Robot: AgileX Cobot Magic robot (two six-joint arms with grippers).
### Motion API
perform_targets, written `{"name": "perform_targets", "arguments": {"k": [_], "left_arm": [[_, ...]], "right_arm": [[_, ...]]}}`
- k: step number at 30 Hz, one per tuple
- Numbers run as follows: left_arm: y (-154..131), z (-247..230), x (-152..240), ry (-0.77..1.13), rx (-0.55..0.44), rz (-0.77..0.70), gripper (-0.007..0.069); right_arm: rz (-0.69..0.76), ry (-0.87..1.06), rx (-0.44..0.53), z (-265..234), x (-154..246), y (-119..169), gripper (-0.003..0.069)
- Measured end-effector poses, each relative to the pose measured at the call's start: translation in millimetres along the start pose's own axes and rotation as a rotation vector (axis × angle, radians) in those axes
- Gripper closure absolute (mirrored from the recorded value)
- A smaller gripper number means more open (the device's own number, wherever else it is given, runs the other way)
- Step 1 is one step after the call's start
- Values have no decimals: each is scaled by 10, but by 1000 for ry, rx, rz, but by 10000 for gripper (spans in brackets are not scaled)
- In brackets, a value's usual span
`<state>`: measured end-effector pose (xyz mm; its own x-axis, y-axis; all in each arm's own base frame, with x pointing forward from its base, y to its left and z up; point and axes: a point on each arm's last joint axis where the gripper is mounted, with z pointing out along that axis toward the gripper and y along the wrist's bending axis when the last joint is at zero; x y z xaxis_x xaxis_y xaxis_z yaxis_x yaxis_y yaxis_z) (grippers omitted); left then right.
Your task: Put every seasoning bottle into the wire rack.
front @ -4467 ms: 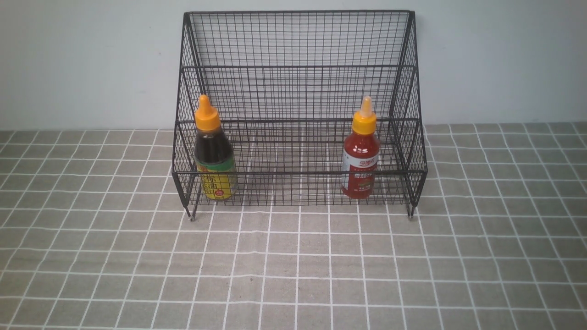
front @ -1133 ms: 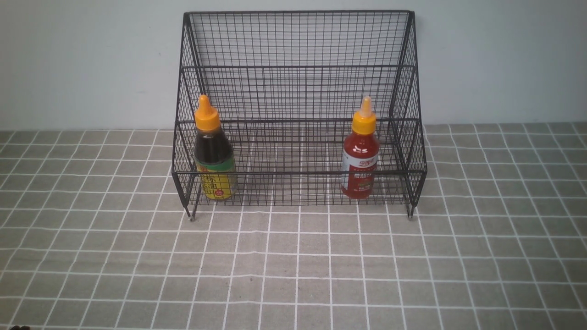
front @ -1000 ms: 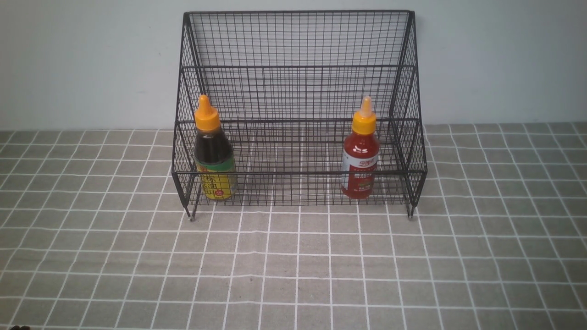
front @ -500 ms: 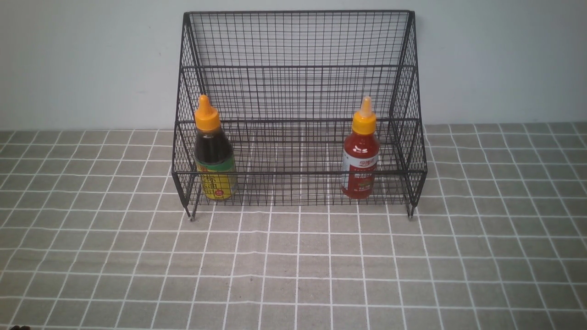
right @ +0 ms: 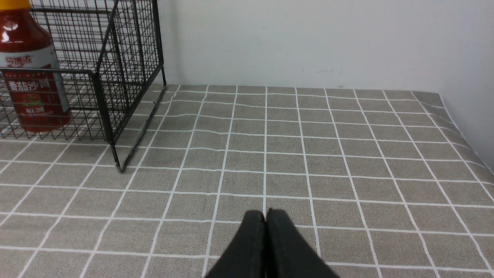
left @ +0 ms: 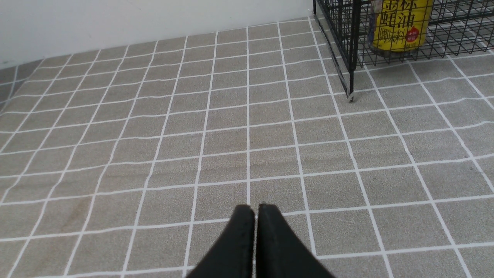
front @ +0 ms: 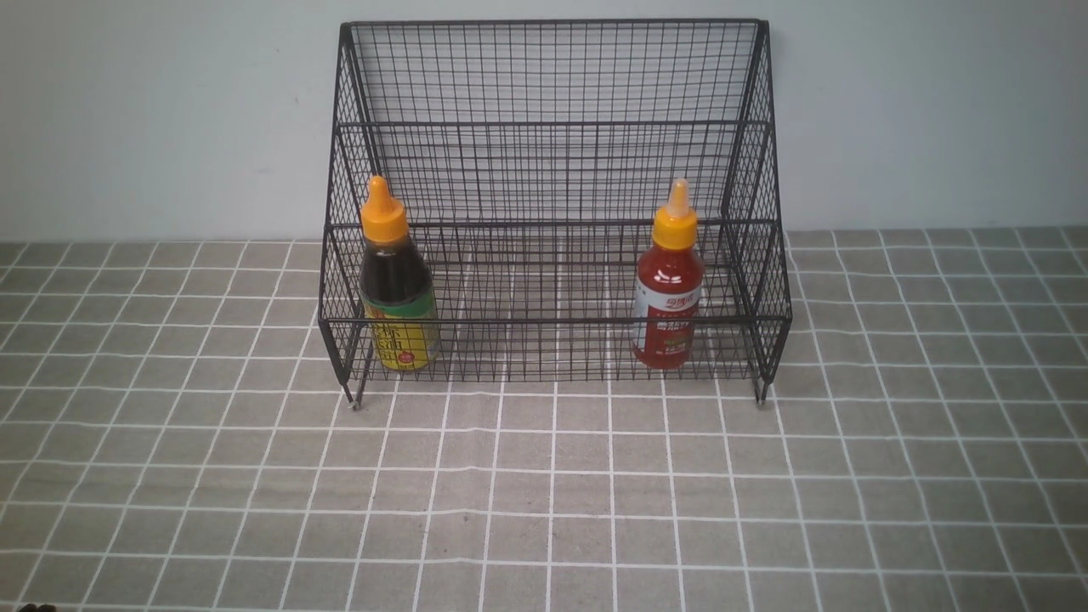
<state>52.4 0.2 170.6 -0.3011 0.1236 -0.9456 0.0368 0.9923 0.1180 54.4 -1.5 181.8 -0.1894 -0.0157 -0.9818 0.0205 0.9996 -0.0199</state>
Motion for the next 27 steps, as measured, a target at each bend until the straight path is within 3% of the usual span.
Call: {"name": "perform_targets", "arguments": {"k": [27], "left_arm": [[0,0,0,0,0,-1,632]], "right_arm": [[18,0,0,0,0,0,672]]}}
